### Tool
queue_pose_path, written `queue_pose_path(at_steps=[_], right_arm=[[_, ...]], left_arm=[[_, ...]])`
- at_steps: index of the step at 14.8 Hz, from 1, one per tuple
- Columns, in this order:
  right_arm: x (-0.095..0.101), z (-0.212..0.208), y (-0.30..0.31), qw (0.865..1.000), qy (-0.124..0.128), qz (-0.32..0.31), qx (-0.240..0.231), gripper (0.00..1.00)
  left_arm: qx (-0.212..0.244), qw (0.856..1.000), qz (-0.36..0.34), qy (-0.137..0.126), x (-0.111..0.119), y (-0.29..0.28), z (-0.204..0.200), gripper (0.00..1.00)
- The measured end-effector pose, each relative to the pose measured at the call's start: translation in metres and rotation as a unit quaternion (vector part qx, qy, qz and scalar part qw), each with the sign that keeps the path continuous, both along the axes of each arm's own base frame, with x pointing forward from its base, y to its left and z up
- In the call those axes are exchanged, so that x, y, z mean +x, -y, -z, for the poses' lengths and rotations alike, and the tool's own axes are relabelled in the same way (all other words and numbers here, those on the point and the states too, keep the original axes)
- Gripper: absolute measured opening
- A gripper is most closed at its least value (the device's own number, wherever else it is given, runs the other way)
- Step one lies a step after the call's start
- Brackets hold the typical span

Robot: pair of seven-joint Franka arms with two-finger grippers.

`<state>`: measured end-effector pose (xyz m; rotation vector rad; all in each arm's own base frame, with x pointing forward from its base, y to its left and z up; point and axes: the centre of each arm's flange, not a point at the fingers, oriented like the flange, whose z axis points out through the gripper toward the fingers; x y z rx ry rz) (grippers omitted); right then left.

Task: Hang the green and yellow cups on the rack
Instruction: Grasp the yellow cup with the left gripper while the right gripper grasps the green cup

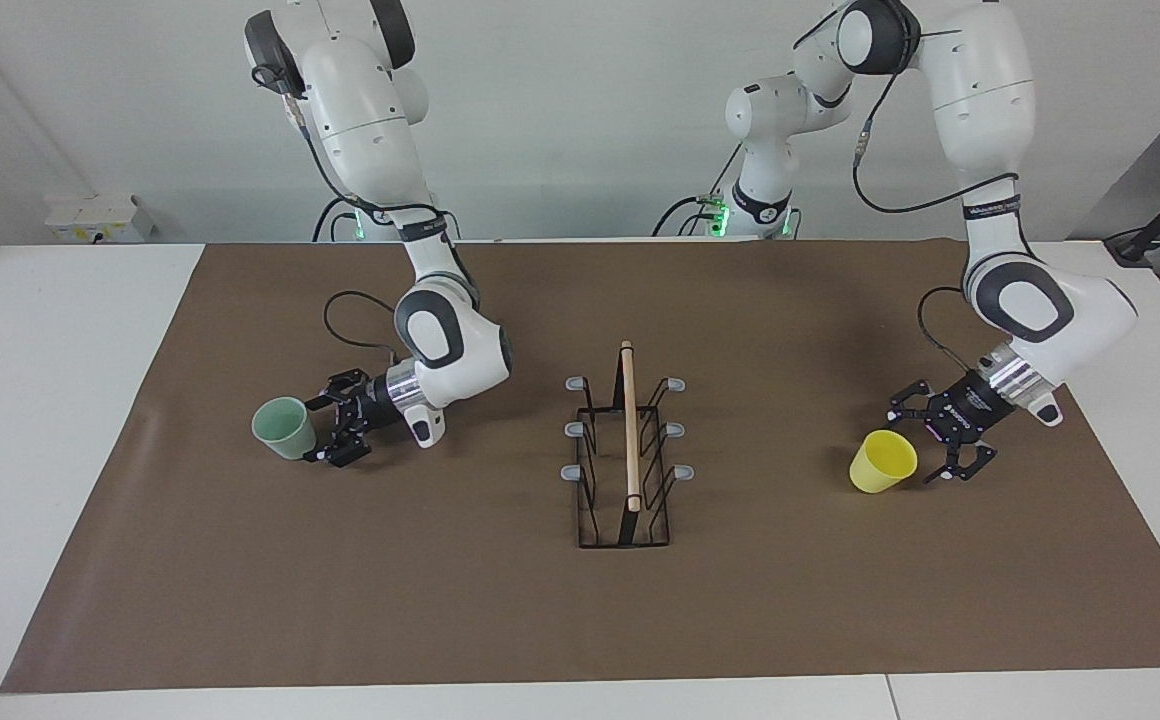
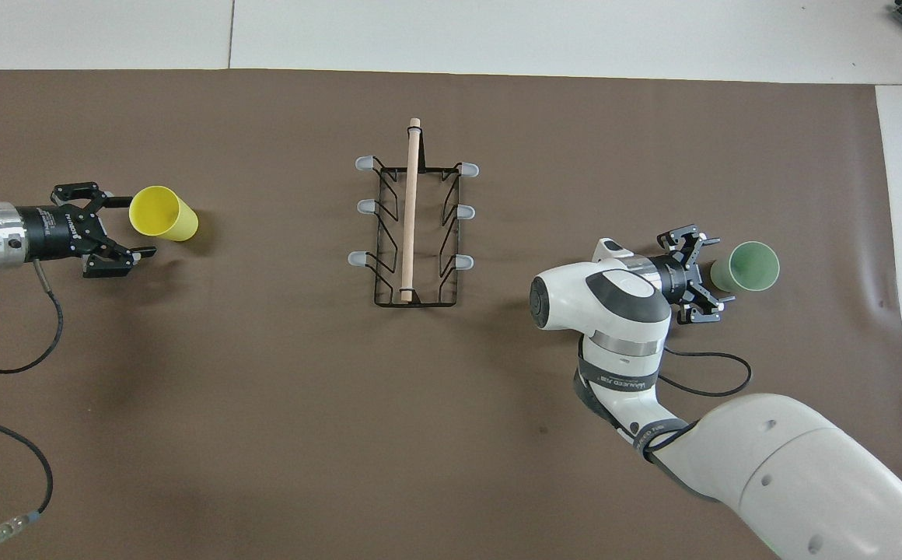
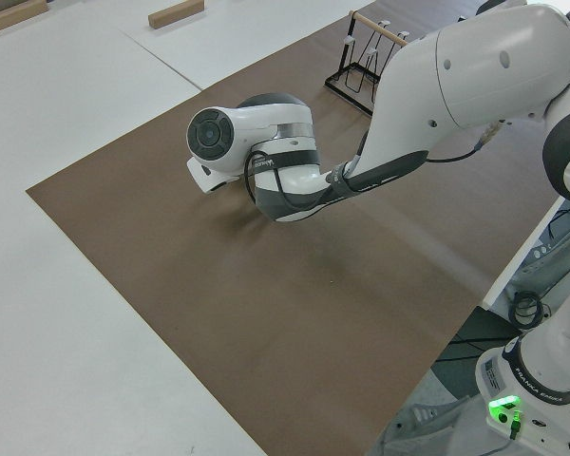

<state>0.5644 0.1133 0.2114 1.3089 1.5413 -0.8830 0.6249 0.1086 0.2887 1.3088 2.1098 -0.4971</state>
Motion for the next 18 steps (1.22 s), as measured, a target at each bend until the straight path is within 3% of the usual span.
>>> queue_pose_path(at_steps=[3, 8, 15, 16, 17, 18], right_arm=[[0.002, 0.006, 0.007, 1.000, 0.012, -0.002, -0.008, 1.00], [0.008, 0.005, 0.027, 1.000, 0.024, 0.001, -0.019, 1.00], [0.008, 0.007, 0.036, 0.999, 0.035, 0.004, -0.024, 0.97], [0.008, 0.008, 0.039, 0.999, 0.034, 0.003, -0.026, 0.96], [0.008, 0.008, 0.041, 0.999, 0.034, 0.002, -0.028, 0.96], [0.008, 0.009, 0.043, 0.999, 0.034, 0.002, -0.029, 0.89]], left_arm=[[-0.006, 0.998, -0.047, 0.033, 0.004, 0.029, 0.008, 1.00], [-0.014, 0.996, -0.082, 0.037, 0.001, 0.055, 0.018, 1.00], [-0.004, 0.997, -0.057, 0.056, 0.002, 0.071, 0.017, 1.00], [-0.001, 0.997, -0.050, 0.059, 0.002, 0.075, 0.017, 0.93], [0.002, 0.997, -0.044, 0.063, 0.003, 0.079, 0.017, 0.78], [0.006, 0.997, -0.038, 0.067, 0.003, 0.083, 0.017, 0.67]])
